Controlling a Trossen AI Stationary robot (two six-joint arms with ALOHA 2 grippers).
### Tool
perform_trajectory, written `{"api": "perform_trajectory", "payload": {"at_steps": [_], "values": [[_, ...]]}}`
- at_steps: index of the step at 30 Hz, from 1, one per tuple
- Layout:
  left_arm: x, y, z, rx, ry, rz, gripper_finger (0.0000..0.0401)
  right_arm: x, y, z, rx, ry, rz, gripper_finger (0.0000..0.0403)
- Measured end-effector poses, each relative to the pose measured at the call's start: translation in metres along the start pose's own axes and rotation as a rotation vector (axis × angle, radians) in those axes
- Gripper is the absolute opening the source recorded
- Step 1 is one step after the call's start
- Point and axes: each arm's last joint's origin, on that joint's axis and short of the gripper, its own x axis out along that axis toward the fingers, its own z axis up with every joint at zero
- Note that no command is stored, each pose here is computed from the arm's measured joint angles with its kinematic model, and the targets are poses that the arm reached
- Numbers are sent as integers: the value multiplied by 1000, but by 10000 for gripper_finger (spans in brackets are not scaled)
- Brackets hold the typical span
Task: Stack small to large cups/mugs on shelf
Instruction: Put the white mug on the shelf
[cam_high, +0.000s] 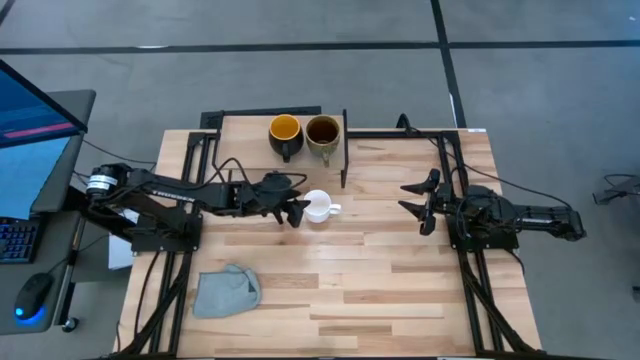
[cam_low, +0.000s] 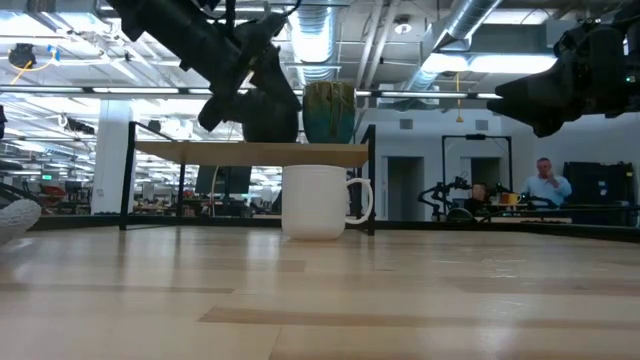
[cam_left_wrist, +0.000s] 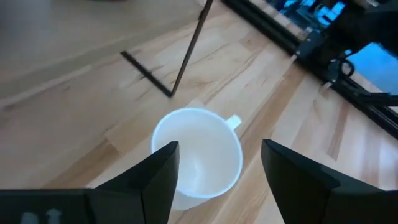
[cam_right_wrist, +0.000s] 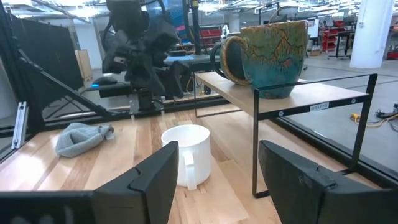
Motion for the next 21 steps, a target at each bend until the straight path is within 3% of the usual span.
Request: {"api": "perform_trajectory", "payload": {"at_steps": [14,21], "values": [[1,6,-1,-78,5,60,220,0,0,0,-5,0,0,244],[-2,-4,-3,-47,-24,16,220,0,0,0,-9,0,0,244]]}}
